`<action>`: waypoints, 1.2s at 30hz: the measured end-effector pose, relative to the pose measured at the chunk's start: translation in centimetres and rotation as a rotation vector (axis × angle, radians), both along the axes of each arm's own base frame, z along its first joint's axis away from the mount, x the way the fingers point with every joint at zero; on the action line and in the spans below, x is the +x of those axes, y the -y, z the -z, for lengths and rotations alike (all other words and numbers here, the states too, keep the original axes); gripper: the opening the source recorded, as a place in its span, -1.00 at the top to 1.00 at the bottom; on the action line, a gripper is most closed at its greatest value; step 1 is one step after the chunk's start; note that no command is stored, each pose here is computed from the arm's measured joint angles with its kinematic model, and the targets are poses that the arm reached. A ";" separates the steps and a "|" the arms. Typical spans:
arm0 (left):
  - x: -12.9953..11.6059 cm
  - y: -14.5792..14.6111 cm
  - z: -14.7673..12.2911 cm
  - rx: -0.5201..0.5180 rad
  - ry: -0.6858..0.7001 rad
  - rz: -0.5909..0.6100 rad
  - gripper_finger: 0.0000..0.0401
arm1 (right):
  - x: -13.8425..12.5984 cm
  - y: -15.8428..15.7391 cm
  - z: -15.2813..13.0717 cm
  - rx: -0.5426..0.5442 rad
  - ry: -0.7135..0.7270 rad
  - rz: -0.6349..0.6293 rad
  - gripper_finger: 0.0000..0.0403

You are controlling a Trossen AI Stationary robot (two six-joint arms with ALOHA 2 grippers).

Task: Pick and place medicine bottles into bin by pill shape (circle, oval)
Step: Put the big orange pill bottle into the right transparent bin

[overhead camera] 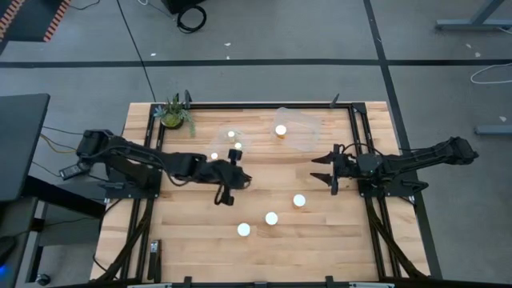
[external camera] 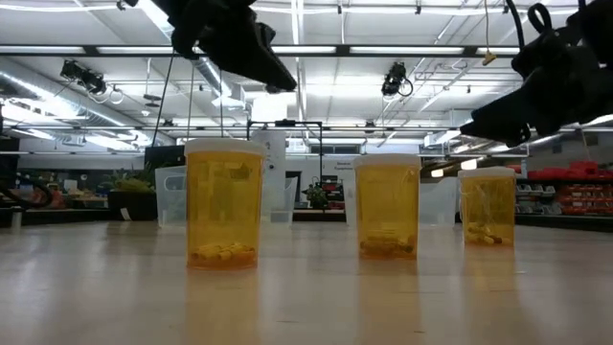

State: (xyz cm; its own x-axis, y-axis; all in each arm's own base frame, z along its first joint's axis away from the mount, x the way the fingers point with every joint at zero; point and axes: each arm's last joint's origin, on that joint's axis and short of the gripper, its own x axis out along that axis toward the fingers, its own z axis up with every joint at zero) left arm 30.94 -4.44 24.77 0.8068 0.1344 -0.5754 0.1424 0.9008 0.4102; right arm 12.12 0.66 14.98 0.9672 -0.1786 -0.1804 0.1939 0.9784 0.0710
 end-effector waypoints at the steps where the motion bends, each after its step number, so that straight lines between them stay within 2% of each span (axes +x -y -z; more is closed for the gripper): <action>1: -0.3 -0.2 -0.2 -0.016 0.028 0.001 0.84 | 0.0 0.0 -0.1 0.012 0.011 0.002 -0.28; 6: -1.5 -0.4 -0.6 -0.116 0.179 0.032 0.80 | 0.1 0.0 -0.4 0.108 0.063 0.021 -0.28; 14: -3.4 -0.7 0.4 -0.171 0.305 0.027 0.80 | 0.1 0.0 -0.5 0.185 0.082 0.032 -0.28; 23: -5.1 -0.9 2.0 -0.203 0.396 0.028 0.80 | 0.8 -0.2 -1.5 0.182 0.077 -0.007 -0.28; 29: -6.2 -1.1 2.8 -0.207 0.395 0.025 0.80 | 2.3 -0.4 -2.7 0.160 0.002 0.002 -0.28; 36: -7.8 -1.3 2.7 -0.213 0.428 0.027 0.81 | 5.3 -0.8 -4.3 0.138 -0.153 0.002 -0.28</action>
State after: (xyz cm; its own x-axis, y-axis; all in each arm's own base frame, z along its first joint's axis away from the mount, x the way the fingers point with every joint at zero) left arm 23.11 -3.12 22.09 0.9789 0.0258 -0.2028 0.0250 0.9694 0.2442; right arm 17.37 1.47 19.23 0.9262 -0.1442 -0.3483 0.2149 0.9610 0.1738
